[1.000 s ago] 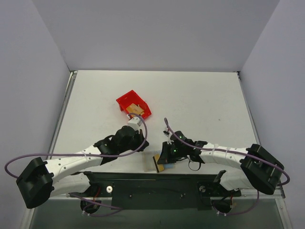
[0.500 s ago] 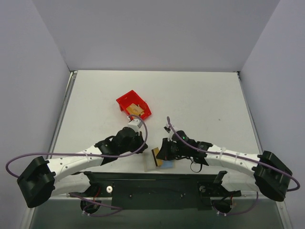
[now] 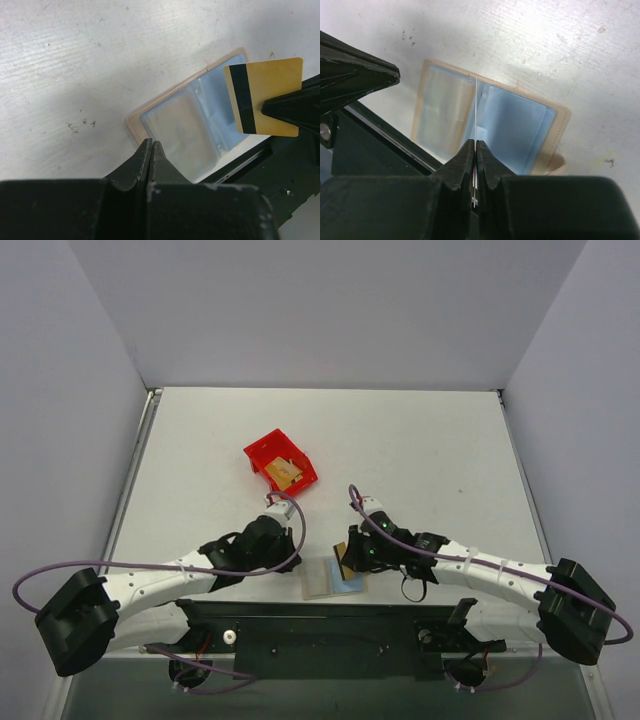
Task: Put the credit cards into the card holder
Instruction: Insert the credit card into the card holder.
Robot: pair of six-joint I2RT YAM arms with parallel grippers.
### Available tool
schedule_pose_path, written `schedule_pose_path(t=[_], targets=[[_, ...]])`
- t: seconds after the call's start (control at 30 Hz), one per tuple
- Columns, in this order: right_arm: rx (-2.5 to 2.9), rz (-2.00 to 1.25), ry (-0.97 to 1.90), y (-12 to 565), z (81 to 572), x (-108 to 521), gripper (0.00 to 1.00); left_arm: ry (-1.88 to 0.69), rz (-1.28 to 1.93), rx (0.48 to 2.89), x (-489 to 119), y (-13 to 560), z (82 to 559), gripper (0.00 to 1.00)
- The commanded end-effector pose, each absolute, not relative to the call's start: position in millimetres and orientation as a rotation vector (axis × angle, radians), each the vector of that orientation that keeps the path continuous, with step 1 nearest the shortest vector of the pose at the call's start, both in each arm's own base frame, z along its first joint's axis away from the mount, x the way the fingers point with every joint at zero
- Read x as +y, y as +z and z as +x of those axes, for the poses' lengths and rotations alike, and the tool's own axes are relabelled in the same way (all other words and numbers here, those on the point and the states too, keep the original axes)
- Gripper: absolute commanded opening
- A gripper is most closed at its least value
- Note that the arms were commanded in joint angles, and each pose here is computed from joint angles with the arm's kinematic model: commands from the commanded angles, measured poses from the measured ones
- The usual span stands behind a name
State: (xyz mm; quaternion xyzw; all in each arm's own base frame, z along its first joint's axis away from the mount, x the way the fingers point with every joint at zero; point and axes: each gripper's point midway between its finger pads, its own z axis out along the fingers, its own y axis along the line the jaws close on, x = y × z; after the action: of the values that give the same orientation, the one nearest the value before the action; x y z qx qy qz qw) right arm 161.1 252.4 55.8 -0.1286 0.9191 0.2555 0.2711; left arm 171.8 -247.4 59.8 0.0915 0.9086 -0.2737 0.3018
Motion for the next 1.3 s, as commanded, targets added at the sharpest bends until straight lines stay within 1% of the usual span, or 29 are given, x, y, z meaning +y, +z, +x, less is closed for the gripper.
schedule_pose_path(t=[0.0,0.2,0.47,0.57,0.63,0.83,1.27], targets=[[2.505,-0.306,0.785,55,156,260,0.0,-0.726,0.199,2.418,-243,58,171,0.0],[2.5,-0.217,0.994,59,147,275,0.0,-0.735,0.198,2.446,-244,48,165,0.0],[2.508,-0.079,1.103,53,146,266,0.0,-0.8,0.236,2.438,-253,47,157,0.0],[2.51,-0.046,1.125,50,146,263,0.0,-0.797,0.251,2.457,-253,42,153,0.0],[2.514,-0.032,1.14,49,146,261,0.0,-0.844,0.267,2.444,-261,45,152,0.0],[2.505,-0.016,1.207,50,147,264,0.0,-0.834,0.268,2.464,-261,37,149,0.0],[2.525,-0.007,1.235,46,145,264,0.0,-0.817,0.266,2.494,-259,26,147,0.0]])
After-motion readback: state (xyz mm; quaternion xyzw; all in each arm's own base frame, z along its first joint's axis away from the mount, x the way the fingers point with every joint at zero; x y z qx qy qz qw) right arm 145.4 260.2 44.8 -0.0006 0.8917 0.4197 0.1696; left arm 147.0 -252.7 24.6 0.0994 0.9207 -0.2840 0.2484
